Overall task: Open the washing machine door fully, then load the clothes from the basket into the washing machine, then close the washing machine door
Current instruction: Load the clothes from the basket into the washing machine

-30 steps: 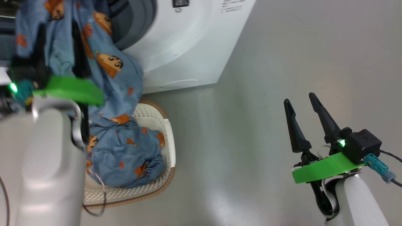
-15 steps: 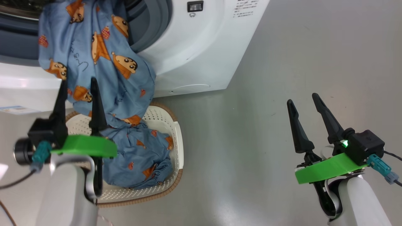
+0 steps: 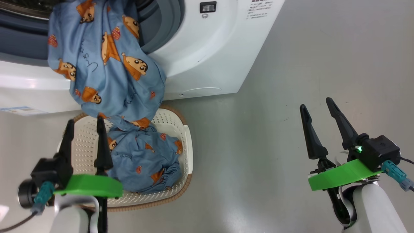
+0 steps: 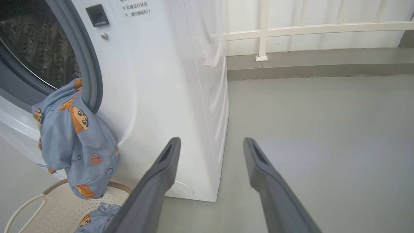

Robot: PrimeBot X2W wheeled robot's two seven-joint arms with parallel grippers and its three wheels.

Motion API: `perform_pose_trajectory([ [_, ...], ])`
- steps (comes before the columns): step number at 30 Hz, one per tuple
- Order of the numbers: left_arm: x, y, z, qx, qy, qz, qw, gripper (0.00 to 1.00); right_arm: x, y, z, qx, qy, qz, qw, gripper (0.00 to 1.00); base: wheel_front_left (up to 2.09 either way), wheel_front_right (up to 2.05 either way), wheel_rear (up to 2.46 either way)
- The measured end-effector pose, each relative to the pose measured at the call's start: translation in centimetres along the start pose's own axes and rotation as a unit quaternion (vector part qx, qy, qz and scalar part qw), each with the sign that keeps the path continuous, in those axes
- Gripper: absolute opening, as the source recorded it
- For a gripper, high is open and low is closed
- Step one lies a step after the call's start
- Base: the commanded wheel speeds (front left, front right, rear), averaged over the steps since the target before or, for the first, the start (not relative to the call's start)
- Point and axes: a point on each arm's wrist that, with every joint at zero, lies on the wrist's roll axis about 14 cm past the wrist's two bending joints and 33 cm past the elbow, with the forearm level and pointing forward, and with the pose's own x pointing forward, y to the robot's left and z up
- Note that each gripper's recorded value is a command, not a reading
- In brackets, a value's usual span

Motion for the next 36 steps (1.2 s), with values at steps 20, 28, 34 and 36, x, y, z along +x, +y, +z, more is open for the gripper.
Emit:
perform_pose_trajectory([
  [20,-3.4,0.2,-1.6,-0.006,0.053,0.004,0.999,1.00,0.4,0.1,-0.8,0.002,0.008,0.003,1.000,1.00,0.00,0.00,0.00],
  [28,-3.4,0.7,-1.5,-0.006,0.051,0.012,0.999,1.00,0.3,0.1,-0.7,0.001,0.007,0.002,1.000,1.00,0.00,0.00,0.00],
  [34,-3.7,0.9,-1.7,-0.005,0.056,0.014,0.998,1.00,0.4,0.1,-0.8,0.002,0.008,0.002,1.000,1.00,0.00,0.00,0.00],
  [36,-3.7,0.9,-1.8,-0.006,0.056,0.017,0.998,1.00,0.4,0.1,-0.8,0.002,0.008,0.002,1.000,1.00,0.00,0.00,0.00],
])
